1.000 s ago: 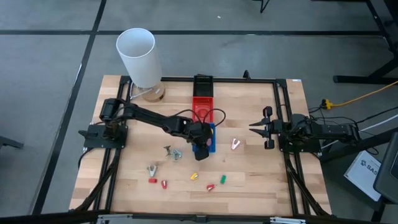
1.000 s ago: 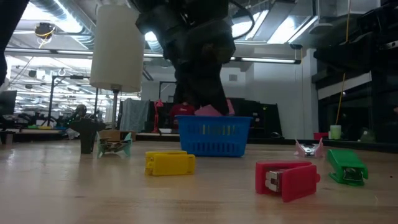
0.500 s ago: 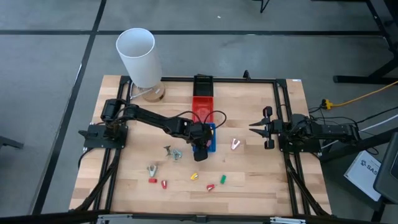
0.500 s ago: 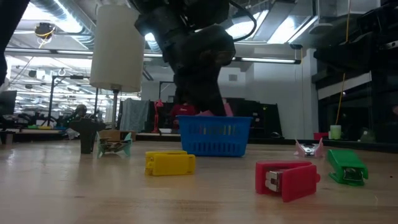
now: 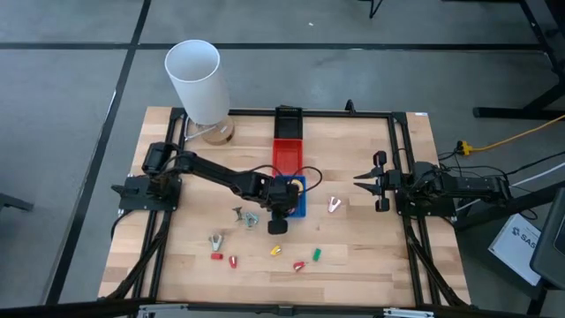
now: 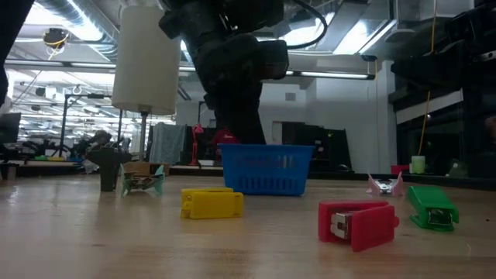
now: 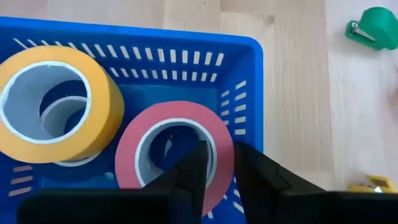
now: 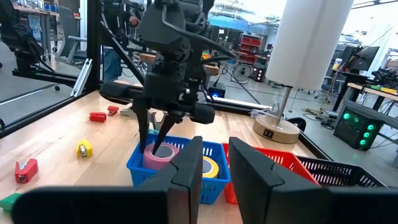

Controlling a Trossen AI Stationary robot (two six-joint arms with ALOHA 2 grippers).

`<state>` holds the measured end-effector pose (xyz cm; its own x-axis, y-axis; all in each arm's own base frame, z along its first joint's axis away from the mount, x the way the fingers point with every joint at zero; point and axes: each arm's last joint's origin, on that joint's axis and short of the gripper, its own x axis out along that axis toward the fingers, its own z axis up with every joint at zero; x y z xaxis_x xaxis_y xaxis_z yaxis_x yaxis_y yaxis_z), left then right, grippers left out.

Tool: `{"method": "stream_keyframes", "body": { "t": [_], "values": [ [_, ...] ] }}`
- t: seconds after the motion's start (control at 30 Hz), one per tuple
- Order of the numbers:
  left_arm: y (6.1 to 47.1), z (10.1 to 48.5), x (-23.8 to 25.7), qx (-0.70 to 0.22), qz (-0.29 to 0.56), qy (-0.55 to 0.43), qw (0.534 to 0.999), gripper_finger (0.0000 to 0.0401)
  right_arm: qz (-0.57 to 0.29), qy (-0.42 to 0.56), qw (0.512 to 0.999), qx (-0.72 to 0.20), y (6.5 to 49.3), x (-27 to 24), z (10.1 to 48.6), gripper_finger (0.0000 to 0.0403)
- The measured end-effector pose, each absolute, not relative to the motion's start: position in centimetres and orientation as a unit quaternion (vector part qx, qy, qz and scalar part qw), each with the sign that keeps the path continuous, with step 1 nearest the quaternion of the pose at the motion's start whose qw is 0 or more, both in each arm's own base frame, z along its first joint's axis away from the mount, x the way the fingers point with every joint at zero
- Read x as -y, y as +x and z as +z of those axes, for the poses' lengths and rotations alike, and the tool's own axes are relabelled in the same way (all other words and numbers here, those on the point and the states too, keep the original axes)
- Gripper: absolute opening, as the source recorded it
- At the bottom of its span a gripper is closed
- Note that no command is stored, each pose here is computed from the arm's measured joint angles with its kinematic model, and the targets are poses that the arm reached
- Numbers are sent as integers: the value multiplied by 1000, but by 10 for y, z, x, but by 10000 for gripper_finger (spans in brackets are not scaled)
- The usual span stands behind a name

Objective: Pick and place Stapler, Stapler remover, tape
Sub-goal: Put the pink tape into the blue bin, then put the gray staple remover into the red bin

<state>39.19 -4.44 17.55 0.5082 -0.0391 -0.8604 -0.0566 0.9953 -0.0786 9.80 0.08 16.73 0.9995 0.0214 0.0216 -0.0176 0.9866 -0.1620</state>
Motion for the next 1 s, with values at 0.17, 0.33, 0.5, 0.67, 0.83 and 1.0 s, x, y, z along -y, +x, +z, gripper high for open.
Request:
{"method": "stream_keyframes", "body": {
  "t": [0.17, 0.33, 0.5, 0.67, 0.83, 1.0],
  "values": [
    [392, 176, 46, -495, 5, -39, 868, 75, 10, -81, 997, 12, 98, -1, 167, 80],
    [392, 190, 46, -479, 3, -28, 877, 75, 10, -81, 997, 12, 98, -1, 167, 80],
    [393, 207, 47, -480, 11, 0, 877, 75, 10, -81, 997, 11, 98, -1, 167, 80],
    [392, 226, 52, -471, 16, 9, 882, 75, 10, -81, 997, 12, 98, -1, 167, 80],
    [382, 247, 66, -469, 3, 9, 883, 75, 10, -81, 997, 12, 98, -1, 167, 80],
    [365, 274, 78, -446, 16, -84, 891, 75, 10, -81, 997, 12, 98, -1, 167, 80]
  ]
}}
